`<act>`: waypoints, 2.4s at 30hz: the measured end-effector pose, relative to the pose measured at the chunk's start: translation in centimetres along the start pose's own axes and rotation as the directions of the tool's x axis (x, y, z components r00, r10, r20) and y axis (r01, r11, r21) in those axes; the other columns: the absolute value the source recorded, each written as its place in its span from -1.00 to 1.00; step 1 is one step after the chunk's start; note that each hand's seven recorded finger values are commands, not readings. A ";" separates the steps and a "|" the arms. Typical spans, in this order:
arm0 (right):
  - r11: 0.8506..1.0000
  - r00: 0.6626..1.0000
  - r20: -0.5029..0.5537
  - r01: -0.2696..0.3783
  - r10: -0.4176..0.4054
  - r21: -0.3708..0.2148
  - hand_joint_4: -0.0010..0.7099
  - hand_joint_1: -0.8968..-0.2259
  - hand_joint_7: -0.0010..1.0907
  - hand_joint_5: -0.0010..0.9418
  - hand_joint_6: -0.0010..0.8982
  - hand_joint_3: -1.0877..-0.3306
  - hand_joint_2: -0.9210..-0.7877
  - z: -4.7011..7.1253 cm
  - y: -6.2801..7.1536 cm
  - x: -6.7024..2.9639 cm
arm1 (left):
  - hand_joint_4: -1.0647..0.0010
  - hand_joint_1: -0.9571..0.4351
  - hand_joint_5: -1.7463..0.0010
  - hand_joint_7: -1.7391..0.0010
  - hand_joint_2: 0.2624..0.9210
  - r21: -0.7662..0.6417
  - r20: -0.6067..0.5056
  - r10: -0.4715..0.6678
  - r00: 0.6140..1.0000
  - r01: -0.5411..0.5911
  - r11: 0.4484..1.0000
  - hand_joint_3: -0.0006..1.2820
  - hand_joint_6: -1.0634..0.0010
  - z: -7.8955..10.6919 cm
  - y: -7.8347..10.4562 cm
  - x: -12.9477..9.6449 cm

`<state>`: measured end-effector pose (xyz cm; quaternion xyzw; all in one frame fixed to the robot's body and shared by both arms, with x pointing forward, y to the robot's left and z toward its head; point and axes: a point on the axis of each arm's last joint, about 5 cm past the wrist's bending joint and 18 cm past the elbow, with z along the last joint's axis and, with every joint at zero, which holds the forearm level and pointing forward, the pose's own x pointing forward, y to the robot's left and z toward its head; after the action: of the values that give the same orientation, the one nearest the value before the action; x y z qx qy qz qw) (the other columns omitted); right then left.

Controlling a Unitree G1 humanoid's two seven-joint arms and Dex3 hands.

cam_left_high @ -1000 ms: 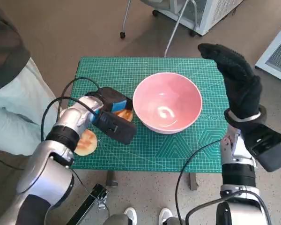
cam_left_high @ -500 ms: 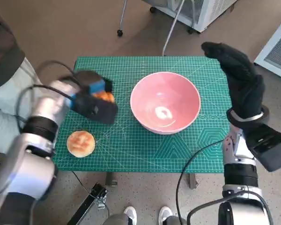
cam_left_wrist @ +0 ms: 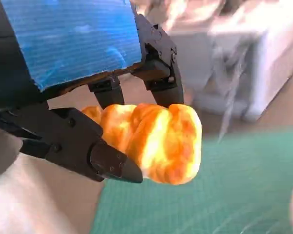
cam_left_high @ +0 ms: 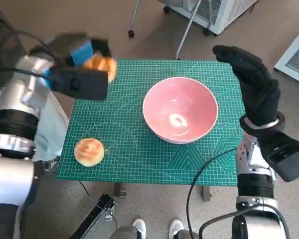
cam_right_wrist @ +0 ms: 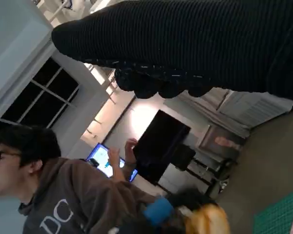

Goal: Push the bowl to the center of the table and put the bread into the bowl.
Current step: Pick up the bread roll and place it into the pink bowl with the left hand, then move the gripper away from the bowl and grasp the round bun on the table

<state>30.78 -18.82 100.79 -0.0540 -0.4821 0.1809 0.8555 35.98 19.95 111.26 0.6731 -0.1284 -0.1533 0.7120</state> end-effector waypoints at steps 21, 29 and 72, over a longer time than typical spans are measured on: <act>1.000 1.000 0.012 -0.013 0.012 0.015 -0.38 -0.34 0.15 -0.92 -1.00 -0.10 -1.00 0.1 -0.1 0.36 | -0.09 0.37 -0.44 -0.43 1.00 0.057 0.456 0.030 0.890 -0.063 0.996 -0.79 -0.09 9.6 -3.5 3.7; 1.000 1.000 0.023 -0.013 0.012 0.005 -0.38 -0.35 0.15 -0.92 -1.00 -0.11 -1.00 0.5 -0.5 0.38 | -0.12 0.37 -0.43 -0.45 1.00 0.093 0.444 -0.053 0.894 0.013 0.996 -0.79 -0.06 11.2 -5.6 4.8; 1.000 1.000 0.000 0.015 -0.015 -0.018 -0.41 -0.36 0.13 -0.91 -1.00 -0.09 -1.00 1.2 -0.6 -0.02 | 0.16 0.20 0.75 0.20 0.83 -0.078 0.395 -0.195 0.898 0.244 0.967 -0.94 0.38 6.8 -2.6 1.7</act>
<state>29.89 -19.50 101.59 -0.0579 -0.4842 0.1703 0.8563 34.77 12.93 109.07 0.5939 -0.1789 -0.3693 0.6920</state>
